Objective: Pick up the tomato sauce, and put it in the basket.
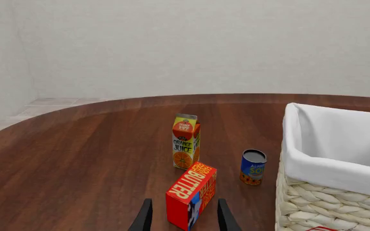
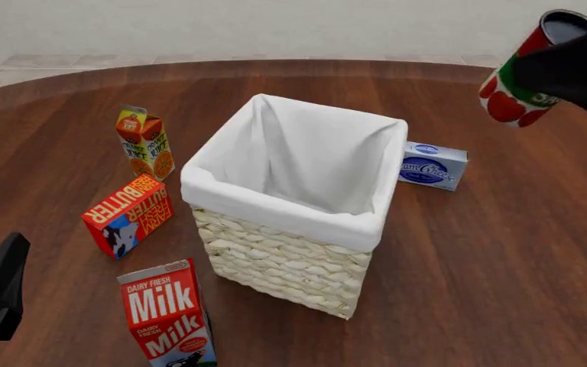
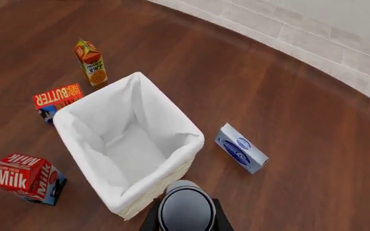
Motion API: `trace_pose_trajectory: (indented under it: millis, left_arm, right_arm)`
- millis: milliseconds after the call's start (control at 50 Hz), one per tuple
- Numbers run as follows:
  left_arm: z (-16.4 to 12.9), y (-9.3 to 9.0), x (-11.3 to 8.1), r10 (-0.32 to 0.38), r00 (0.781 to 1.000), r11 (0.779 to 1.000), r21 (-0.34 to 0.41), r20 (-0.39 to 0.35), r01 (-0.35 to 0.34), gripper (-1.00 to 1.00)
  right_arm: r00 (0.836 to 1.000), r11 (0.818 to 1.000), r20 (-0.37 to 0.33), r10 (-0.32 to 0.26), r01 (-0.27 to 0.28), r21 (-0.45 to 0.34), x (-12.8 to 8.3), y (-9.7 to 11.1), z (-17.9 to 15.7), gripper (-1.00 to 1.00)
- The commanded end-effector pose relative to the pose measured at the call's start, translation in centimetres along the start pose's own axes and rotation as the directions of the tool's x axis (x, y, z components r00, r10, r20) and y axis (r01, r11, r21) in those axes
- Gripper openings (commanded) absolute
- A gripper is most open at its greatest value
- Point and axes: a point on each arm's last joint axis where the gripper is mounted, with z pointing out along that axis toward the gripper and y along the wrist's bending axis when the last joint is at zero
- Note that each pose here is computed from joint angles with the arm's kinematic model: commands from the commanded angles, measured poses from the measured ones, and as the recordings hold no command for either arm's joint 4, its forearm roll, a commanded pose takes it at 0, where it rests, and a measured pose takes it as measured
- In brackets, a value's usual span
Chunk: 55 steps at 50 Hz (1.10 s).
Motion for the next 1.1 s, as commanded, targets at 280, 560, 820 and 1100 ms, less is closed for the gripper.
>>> trace_pose_trajectory:
  millis: [280, 560, 820, 1100]
  left_arm:
    - [0.0, 0.0, 0.0, 0.0, 1.0, 1.0, 0.0, 0.0, 0.0, 1.0]
    - [0.0, 0.0, 0.0, 0.0, 1.0, 1.0, 0.0, 0.0, 0.0, 1.0]
    - [0.0, 0.0, 0.0, 0.0, 1.0, 1.0, 0.0, 0.0, 0.0, 1.0]
    - [0.0, 0.0, 0.0, 0.0, 1.0, 1.0, 0.0, 0.0, 0.0, 1.0]
  right_arm:
    - [0.998, 0.994, 0.041, -0.037, 0.041, -0.1, -2.8, 1.9, 4.2, -1.0]
    - [0.996, 0.983, 0.037, -0.083, 0.088, -0.163, -3.9, 3.7, 7.1, -1.0]
    - [0.995, 0.978, 0.024, -0.092, 0.095, -0.187, -4.2, 4.7, 9.1, -1.0]
    - [0.994, 0.973, 0.01, -0.105, 0.105, -0.206, -4.8, 5.7, 11.6, -1.0]
